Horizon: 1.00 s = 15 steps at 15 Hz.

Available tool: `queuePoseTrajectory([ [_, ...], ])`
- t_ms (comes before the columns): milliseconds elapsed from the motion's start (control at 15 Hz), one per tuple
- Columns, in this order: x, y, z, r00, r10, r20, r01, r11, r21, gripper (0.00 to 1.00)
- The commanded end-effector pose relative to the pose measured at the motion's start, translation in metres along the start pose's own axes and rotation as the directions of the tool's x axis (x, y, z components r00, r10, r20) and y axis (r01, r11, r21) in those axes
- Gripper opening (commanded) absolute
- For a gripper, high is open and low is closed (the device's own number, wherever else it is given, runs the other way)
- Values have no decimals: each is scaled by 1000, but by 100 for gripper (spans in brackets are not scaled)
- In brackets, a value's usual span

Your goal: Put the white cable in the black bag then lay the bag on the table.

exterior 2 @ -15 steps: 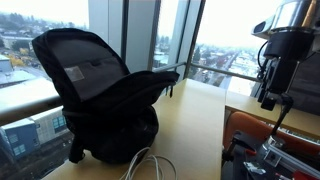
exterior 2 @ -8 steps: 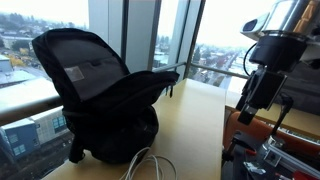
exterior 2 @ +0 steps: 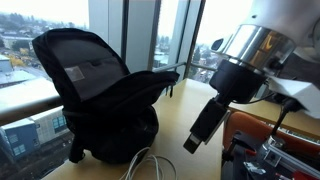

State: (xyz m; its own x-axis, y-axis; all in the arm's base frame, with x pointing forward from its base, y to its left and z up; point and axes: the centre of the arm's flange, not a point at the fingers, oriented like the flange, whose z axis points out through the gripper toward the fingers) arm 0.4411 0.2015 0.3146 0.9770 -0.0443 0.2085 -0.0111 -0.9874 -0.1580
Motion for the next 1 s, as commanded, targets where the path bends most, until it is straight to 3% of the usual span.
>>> queuePoseTrajectory([
  [0,29,-38,50,999,16,-36,-17,1000,-23,100],
  [533,44,-89,185,997,22,70,-17,998,-65,100],
  [733,47,-96,215,996,-5,86,13,995,-99,100],
  [933,49,-111,217,996,-46,74,55,990,-131,100],
])
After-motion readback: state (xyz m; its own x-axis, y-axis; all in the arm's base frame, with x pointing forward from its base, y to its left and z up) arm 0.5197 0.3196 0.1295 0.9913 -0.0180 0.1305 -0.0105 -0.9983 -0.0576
